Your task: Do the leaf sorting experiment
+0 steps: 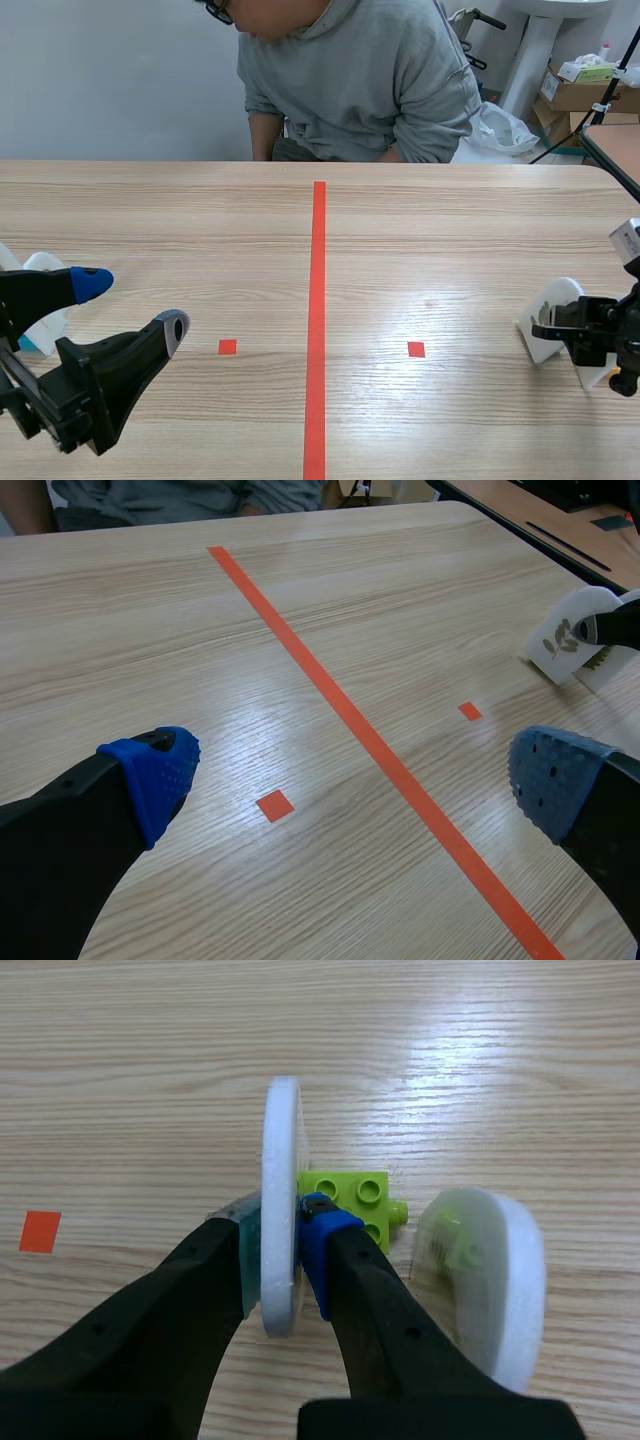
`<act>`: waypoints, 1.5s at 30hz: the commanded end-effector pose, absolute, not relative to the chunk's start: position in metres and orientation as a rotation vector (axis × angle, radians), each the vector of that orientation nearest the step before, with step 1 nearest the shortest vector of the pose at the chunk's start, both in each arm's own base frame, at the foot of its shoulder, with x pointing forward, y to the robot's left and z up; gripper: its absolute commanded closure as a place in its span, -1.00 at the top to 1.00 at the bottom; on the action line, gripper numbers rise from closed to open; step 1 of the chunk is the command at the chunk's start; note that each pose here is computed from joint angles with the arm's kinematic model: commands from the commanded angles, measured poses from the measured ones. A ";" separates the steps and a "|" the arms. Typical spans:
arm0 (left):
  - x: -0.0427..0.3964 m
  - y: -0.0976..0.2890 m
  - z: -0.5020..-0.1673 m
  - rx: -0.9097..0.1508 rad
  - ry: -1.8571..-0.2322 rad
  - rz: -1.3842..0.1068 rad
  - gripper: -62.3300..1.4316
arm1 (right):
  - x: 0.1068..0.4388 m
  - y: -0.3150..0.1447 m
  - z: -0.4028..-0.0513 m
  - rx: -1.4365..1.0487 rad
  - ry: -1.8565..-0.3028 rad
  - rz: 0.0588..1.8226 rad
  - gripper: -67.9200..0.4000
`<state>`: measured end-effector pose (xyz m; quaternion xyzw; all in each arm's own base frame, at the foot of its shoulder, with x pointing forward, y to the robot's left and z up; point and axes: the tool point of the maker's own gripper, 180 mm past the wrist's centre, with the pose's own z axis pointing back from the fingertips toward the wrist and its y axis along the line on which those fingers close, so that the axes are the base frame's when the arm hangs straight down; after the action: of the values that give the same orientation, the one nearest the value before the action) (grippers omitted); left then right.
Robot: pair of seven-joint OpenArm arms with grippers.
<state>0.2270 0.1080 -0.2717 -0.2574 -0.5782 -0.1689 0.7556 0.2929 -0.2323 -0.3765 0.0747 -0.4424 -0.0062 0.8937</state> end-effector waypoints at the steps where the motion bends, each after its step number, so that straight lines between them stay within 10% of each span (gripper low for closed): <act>1: 0.229 0.105 -0.264 -0.577 -1.290 -0.358 1.00 | 0.299 -0.236 -0.366 0.145 -0.948 -0.006 -0.87; 20: 0.229 0.105 -0.264 -0.577 -1.290 -0.358 1.00 | 0.299 -0.235 -0.366 0.149 -0.950 -0.002 0.84; 45: 0.229 0.105 -0.264 -0.577 -1.290 -0.358 1.00 | 0.323 -0.233 -0.251 0.126 -1.199 0.224 0.89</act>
<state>0.2269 0.1079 -0.2718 -0.2573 -0.5780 -0.1691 0.7557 0.3225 -0.2295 -0.2573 0.0659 -0.5591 0.0919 0.8214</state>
